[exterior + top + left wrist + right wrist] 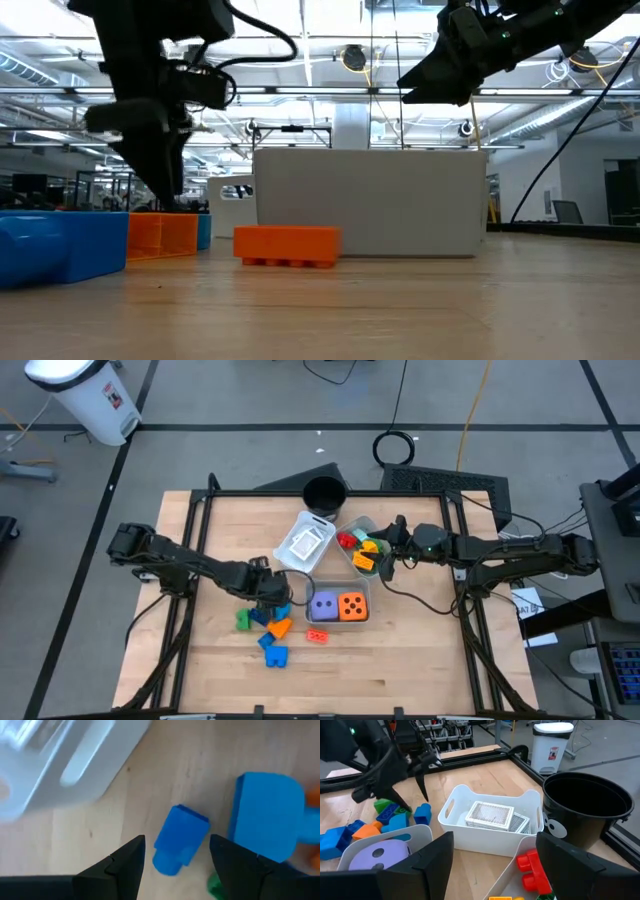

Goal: Pick & Place Toys
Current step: Put the dark blue game piece into the top gray bin

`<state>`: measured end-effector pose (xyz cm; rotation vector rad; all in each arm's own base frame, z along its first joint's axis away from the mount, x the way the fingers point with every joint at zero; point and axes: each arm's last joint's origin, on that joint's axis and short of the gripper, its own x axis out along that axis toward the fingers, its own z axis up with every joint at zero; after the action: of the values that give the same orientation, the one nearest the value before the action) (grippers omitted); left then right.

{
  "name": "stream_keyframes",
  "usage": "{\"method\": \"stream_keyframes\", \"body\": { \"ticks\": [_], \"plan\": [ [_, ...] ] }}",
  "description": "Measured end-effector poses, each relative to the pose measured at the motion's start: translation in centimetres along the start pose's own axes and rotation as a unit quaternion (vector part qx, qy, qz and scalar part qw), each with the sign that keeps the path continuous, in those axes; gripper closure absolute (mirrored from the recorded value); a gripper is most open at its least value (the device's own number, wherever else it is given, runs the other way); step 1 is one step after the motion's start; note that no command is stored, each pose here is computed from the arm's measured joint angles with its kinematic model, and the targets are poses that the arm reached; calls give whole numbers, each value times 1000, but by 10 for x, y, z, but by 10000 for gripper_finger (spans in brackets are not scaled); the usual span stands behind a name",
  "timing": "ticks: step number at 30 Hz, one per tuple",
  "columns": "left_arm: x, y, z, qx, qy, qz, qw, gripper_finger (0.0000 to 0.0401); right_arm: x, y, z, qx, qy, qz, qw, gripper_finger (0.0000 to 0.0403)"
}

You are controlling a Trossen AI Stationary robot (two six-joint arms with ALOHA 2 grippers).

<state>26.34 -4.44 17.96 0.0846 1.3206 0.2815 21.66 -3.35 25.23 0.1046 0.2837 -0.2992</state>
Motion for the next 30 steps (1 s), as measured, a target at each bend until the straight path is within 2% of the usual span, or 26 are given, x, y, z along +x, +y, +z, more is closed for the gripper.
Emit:
{"method": "stream_keyframes", "body": {
  "ticks": [4, 8, 12, 18, 21, 25, 30],
  "plan": [
    [12, 0, 3, 82, 10, 12, 997, 171, 0, 0, 0, 0, 0, 0, 1000, 147],
    [25, 3, 5, 101, 34, 20, 994, 171, 0, 0, 0, -3, 0, 0, 1000, 147],
    [39, 7, 6, 90, 59, 20, 994, 171, 0, 0, 0, -8, 0, 0, 1000, 147],
    [51, 13, 9, 33, 80, -4, 996, 174, 0, 0, 0, -8, 0, 0, 1000, 147],
    [50, 13, 9, 21, 76, -10, 997, 202, 0, 0, 0, -8, 0, 0, 1000, 147],
    [44, 15, 8, 12, 69, -14, 997, 267, 0, 0, 0, -8, 0, 0, 1000, 147],
    [21, 20, 6, -36, 43, -27, 998, 265, 0, 0, 0, -8, 0, 0, 1000, 147]
  ]
}}
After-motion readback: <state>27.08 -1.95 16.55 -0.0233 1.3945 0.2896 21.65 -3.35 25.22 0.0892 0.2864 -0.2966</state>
